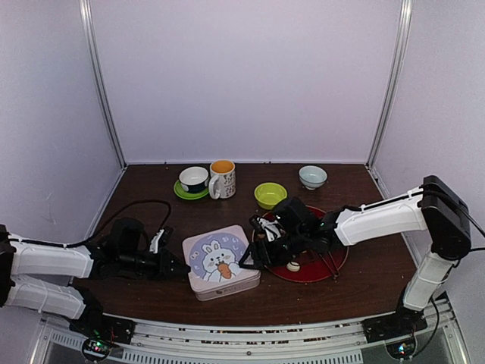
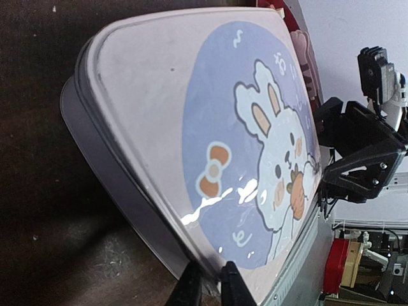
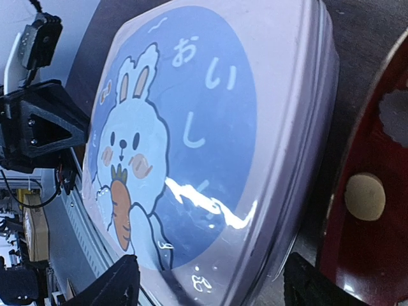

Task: Pack the chocolate
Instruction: Press the box lid onto the packing box.

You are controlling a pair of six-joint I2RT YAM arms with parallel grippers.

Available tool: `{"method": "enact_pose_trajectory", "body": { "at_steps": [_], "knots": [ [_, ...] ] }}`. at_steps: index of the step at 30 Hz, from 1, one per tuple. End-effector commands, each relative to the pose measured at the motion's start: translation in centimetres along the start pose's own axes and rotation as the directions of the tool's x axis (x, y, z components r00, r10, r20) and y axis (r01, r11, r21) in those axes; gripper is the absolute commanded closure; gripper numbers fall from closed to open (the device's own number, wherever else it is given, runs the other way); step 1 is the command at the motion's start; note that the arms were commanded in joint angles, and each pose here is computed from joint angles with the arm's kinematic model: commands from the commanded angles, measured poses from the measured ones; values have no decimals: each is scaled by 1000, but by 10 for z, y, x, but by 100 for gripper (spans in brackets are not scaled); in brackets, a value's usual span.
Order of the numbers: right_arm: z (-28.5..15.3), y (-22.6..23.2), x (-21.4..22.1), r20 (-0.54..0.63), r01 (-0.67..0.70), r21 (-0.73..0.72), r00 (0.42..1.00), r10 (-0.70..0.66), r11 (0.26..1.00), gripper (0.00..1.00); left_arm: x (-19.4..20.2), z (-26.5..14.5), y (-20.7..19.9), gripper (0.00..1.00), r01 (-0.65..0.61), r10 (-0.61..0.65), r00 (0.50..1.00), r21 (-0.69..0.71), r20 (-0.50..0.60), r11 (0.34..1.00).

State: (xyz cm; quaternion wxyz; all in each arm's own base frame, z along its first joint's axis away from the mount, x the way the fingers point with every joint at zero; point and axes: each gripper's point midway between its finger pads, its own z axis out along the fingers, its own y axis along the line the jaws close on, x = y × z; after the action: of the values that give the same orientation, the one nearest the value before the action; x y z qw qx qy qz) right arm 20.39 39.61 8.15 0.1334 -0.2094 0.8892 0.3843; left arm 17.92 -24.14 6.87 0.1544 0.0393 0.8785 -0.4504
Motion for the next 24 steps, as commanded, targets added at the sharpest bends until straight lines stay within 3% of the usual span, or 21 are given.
{"method": "enact_pose_trajectory", "body": {
  "at_steps": [1,10,24],
  "knots": [
    [-15,-9,-2,49,-9,86,999,5,996,20,-18,-2,-19,86,-71,69,996,27,48,997],
    [-1,24,13,-15,-23,-88,1000,22,996,31,-18,-2,-21,86,-77,76,996,30,43,997],
    [-3,54,33,-37,-82,-242,997,75,967,44,-13,4,-13,86,-60,59,998,31,28,998]
  ]
}}
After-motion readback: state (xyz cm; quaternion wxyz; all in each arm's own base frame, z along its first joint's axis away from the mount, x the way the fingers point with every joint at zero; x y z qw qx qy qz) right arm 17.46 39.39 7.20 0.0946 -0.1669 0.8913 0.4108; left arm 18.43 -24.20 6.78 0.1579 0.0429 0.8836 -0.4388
